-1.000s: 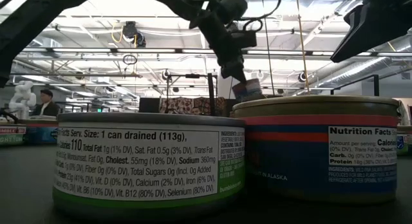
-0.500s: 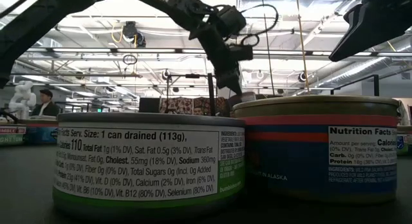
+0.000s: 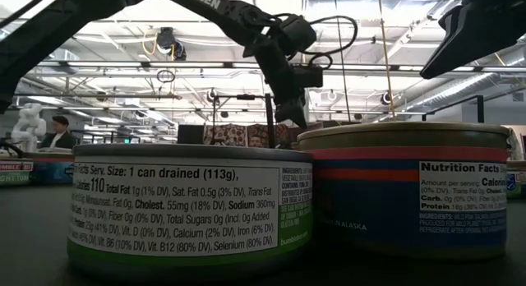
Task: Stack canned seafood by type on shelf
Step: Stack the blue-pink tuna can on top of the other blue-pink tuna can on the shelf, then put the blue-pink tuna can aligned with the other blue-pink tuna can on the shelf
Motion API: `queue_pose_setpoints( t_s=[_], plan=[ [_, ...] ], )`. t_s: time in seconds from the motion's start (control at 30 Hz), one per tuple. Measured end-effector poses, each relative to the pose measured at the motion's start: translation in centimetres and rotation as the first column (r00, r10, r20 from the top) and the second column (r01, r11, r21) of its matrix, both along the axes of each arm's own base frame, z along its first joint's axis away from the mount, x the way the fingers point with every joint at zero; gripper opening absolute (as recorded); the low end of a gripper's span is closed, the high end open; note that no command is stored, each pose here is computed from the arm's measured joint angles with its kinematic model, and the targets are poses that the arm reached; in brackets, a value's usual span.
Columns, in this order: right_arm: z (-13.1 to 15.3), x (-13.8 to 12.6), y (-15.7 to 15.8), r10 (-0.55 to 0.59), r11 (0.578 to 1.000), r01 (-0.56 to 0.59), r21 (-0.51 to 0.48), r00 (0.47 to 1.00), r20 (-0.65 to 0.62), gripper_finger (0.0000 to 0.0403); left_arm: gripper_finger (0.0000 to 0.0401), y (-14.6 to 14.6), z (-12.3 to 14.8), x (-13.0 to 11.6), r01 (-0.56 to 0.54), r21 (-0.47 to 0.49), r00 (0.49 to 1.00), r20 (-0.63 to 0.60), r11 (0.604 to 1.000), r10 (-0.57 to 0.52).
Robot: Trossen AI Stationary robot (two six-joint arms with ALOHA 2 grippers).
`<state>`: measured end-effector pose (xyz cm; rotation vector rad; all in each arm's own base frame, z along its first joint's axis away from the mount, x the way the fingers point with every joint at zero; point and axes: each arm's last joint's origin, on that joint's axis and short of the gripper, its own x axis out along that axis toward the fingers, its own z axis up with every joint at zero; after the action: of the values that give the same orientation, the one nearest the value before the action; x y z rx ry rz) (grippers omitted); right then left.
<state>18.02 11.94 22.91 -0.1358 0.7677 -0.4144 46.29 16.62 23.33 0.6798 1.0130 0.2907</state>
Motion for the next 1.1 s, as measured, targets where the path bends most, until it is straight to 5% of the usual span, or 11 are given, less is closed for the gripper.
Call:
queue_pose_setpoints(
  t_s=[0.77, 1.1],
  plan=[
    [0.0, 0.0, 0.0, 0.0, 1.0, 0.0, 0.001, 1.0, 0.0, 0.0061, 0.003, -0.5, 0.7, 0.0, 0.009, 0.037, 1.0, 0.0, 0.999, -0.009],
    [0.0, 0.0, 0.0, 0.0, 1.0, 0.0, 0.0, 1.0, 0.0, 0.0061, 0.0032, -2.3, 1.9, 0.7, 0.001, 0.165, 1.0, 0.022, 0.986, -0.005]
  ],
)
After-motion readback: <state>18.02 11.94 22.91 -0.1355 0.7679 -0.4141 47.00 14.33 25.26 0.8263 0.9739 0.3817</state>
